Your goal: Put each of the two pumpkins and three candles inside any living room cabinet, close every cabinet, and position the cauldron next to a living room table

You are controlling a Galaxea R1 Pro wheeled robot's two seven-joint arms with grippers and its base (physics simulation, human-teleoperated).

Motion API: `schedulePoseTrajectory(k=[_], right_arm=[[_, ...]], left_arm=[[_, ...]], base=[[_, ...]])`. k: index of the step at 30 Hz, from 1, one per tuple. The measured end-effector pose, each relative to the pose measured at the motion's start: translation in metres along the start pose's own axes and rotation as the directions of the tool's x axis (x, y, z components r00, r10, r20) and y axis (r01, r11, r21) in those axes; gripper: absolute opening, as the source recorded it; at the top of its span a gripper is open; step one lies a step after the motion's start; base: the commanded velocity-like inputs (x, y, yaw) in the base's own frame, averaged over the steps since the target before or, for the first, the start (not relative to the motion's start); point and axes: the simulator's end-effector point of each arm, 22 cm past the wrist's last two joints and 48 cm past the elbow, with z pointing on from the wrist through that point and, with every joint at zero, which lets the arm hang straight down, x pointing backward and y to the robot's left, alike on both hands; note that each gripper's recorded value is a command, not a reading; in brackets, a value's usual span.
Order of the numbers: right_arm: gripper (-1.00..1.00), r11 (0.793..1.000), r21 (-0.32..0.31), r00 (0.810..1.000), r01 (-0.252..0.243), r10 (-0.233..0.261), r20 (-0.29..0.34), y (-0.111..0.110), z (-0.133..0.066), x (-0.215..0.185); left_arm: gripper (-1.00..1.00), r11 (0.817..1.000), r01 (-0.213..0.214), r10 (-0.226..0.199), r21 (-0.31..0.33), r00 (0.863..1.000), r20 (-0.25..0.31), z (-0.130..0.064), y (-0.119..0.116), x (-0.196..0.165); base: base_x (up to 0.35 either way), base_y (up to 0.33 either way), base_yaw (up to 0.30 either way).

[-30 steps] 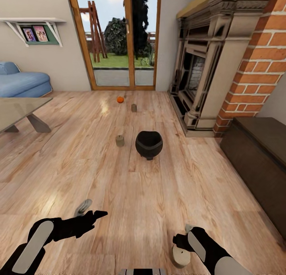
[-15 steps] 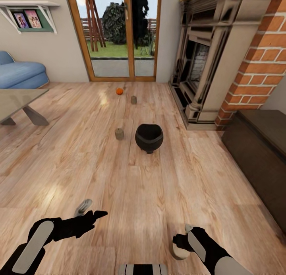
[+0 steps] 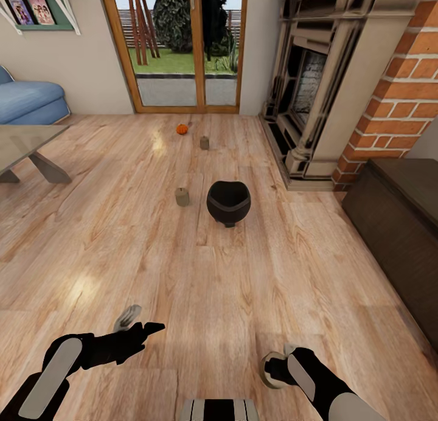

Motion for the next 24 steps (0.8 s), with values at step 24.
schedulePoseTrajectory(k=[24], right_arm=[[1.0, 1.0, 0.0, 1.0, -0.005, 0.005, 0.022, 0.0001, -0.0001, -0.005]], left_arm=[[1.0, 1.0, 0.013, -0.013, 0.024, 1.0, -0.002, -0.0013, -0.0052, -0.0002]], base=[[0.043, 0.0, 0.0]])
